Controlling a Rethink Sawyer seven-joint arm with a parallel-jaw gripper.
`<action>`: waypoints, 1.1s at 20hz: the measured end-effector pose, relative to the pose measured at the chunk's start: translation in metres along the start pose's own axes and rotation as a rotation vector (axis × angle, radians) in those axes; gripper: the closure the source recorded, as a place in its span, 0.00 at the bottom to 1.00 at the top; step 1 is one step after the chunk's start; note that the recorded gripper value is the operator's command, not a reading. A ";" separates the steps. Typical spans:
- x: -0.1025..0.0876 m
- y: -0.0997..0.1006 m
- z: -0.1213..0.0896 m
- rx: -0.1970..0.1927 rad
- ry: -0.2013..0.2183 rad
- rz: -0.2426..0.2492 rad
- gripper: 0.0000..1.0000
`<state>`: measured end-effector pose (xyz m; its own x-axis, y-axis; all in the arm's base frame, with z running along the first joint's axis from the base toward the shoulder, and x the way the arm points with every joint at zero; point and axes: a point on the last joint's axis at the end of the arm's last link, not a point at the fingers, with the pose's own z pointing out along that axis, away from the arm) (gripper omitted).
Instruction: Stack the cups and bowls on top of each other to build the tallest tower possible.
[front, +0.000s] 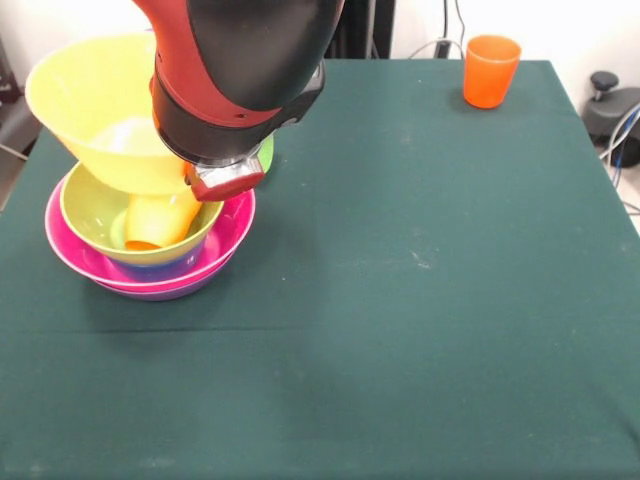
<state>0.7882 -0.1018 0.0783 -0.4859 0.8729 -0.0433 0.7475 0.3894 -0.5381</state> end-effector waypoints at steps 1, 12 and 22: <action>0.000 0.000 0.000 0.000 0.000 0.000 1.00; -0.001 0.000 0.006 0.006 0.006 0.001 1.00; -0.016 -0.002 0.013 0.004 0.007 0.006 1.00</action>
<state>0.7884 -0.1200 0.0690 -0.4785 0.8772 -0.0407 0.7485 0.3832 -0.5412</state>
